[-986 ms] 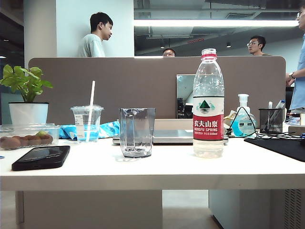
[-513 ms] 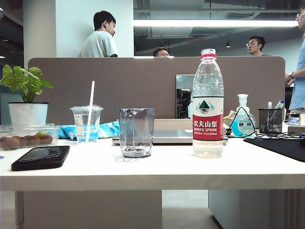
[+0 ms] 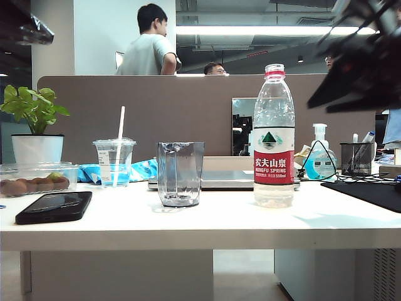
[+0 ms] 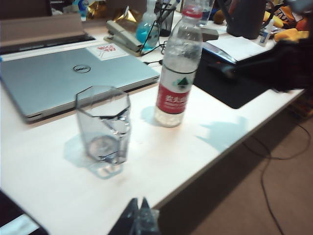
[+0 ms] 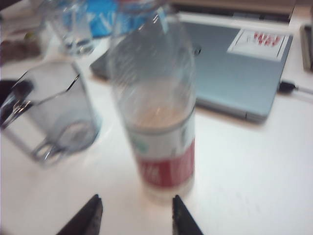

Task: Pick up the mineral water bottle on the table and pour water into the mug until it's half full.

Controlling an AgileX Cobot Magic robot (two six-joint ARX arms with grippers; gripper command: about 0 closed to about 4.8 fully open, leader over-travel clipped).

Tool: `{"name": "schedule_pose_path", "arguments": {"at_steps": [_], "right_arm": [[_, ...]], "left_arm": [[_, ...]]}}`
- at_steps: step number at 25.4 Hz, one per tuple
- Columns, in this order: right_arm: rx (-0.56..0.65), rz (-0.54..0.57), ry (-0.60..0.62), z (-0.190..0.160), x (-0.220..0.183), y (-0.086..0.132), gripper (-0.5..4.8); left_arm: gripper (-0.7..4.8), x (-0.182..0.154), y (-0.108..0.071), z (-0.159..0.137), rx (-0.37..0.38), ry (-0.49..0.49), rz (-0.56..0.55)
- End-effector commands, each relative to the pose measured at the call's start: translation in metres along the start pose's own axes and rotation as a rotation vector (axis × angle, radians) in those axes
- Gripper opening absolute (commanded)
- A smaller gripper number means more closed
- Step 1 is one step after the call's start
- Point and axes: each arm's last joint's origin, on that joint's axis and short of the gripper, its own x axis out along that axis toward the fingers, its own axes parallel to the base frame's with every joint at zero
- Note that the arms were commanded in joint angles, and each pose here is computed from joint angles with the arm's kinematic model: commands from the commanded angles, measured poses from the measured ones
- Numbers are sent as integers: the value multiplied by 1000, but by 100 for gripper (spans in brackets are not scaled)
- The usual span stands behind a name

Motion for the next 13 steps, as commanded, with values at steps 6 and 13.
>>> {"name": "schedule_pose_path", "arguments": {"at_steps": [6, 13], "right_arm": [[13, -21, -151, -17, 49, -11, 416], [-3, 30, -194, -37, 72, -13, 479]], "left_arm": [[-5, -1, -1, -5, -35, 67, -25], [-5, -1, -1, -5, -34, 69, -24]]}}
